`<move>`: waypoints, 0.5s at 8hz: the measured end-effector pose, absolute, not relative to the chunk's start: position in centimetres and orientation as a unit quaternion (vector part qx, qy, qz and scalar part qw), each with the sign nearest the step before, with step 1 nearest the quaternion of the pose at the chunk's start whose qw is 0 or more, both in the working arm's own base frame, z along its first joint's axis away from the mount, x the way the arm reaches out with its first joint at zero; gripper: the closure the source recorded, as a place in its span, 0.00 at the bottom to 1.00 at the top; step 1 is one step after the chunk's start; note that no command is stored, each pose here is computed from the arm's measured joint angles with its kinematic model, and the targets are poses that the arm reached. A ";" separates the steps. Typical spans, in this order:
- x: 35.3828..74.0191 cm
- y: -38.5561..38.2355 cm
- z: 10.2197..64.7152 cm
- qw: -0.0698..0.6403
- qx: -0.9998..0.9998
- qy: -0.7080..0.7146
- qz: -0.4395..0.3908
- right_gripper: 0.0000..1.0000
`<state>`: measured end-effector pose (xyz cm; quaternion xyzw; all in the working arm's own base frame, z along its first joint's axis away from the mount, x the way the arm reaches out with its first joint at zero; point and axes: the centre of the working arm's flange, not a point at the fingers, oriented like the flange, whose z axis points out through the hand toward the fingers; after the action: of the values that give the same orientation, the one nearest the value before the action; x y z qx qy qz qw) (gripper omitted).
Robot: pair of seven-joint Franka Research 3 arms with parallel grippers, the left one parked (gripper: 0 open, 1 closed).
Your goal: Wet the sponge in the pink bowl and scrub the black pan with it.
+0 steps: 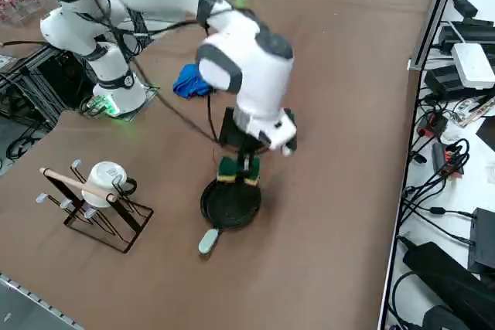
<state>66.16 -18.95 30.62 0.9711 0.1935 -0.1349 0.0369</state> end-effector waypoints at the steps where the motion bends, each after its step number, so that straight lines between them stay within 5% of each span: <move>1: 66.5 -15.7 32.8 0.030 0.972 0.195 -0.131 0.64; 4: 66.9 -3.7 36.5 0.014 0.977 0.173 -0.126 0.66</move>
<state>66.94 -3.73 36.55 0.9767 0.1732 -0.1262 0.0140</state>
